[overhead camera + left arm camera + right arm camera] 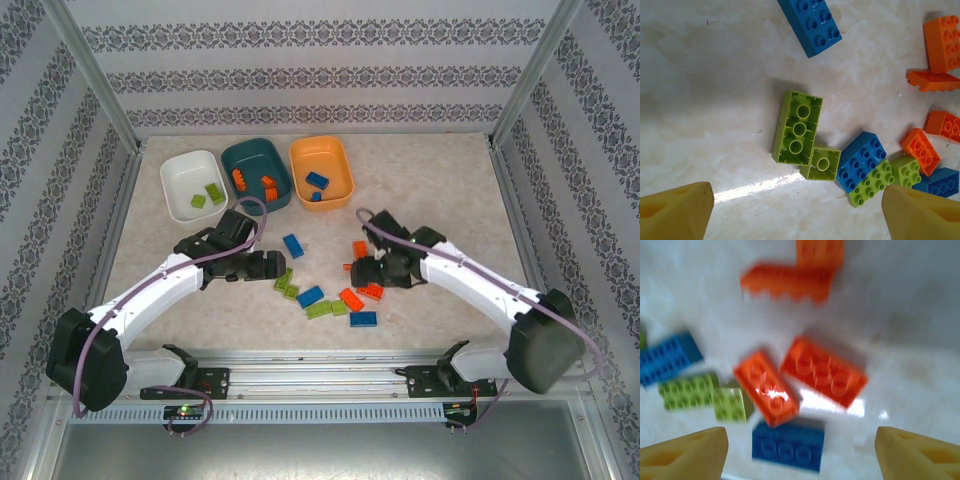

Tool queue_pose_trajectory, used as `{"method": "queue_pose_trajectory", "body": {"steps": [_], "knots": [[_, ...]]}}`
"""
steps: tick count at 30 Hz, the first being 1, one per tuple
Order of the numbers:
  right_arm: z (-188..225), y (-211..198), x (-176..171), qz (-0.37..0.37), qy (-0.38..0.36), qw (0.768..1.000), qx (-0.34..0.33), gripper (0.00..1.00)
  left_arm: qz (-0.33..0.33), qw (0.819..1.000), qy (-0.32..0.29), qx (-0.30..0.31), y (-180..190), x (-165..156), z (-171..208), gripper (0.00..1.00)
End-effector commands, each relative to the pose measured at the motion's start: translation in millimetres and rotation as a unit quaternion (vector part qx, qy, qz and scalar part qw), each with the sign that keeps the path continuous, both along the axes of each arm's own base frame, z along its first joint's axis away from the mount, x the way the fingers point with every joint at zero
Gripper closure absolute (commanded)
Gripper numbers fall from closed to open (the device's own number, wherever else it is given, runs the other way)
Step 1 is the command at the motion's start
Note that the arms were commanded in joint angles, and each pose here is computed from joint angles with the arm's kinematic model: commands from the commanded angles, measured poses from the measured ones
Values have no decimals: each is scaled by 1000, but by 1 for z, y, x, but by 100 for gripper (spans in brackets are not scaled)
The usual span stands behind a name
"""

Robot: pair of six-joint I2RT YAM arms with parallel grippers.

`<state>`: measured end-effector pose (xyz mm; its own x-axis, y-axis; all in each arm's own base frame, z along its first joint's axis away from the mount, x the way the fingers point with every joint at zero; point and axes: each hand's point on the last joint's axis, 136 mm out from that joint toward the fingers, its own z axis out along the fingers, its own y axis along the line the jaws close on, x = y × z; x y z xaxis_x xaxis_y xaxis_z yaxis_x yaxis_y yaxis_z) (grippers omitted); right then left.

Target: Sort the legos into containers by color

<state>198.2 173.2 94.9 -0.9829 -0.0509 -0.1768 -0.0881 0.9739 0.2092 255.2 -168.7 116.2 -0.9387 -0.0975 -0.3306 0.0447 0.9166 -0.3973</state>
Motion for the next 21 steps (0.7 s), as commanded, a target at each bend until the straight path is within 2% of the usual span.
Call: {"method": "queue_pose_trajectory", "body": {"steps": [1,4,7,8,21], "knots": [[-9,-5,-36,-16,31,999,-12,21,2,1000,-13,-19,-6,-2,5,12],[-15,-7,-47,-23,30,999,-23,20,5,999,-18,-26,-5,-4,8,12],[-24,0,-50,-22,29,999,-17,6,6,999,-17,-26,-3,-7,8,12],[-28,0,-51,-21,33,999,-24,5,6,1000,-16,-26,-3,-8,9,12],[-56,22,-47,5,48,997,-65,11,6,1000,-17,-26,2,-18,8,12]]}}
